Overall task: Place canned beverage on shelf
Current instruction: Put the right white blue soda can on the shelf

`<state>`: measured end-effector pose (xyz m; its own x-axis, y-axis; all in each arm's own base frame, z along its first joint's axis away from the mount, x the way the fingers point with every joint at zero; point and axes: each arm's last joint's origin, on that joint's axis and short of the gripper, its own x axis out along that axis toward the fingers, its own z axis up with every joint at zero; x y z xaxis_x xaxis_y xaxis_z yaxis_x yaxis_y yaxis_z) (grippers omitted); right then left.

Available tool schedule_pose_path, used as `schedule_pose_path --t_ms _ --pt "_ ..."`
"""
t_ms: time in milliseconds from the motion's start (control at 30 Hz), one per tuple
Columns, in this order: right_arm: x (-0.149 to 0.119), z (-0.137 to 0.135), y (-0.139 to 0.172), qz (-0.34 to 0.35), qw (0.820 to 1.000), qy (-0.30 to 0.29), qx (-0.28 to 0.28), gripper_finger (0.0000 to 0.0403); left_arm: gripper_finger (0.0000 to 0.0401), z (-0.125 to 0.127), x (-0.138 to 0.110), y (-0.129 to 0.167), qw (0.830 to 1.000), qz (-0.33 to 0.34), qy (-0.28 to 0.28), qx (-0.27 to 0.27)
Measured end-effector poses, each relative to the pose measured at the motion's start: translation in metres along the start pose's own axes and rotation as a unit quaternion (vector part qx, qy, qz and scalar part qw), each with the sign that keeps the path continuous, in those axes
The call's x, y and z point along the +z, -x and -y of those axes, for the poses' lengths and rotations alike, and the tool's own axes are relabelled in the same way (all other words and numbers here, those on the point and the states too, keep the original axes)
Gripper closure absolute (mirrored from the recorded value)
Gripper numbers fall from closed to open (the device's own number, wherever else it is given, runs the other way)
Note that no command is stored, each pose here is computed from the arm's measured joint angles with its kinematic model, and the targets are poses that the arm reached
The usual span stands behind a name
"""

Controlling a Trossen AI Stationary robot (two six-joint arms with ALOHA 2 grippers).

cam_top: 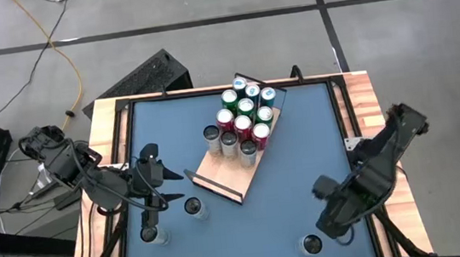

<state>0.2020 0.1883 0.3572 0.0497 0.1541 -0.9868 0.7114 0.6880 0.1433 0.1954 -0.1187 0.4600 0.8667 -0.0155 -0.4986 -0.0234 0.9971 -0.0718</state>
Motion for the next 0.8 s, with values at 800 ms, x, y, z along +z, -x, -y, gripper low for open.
schedule_pose_path --t_ms 800 --pt "-0.005 -0.045 -0.030 0.011 0.997 -0.043 0.061 0.0107 0.0214 -0.002 -0.003 0.000 0.999 -0.015 -0.031 0.009"
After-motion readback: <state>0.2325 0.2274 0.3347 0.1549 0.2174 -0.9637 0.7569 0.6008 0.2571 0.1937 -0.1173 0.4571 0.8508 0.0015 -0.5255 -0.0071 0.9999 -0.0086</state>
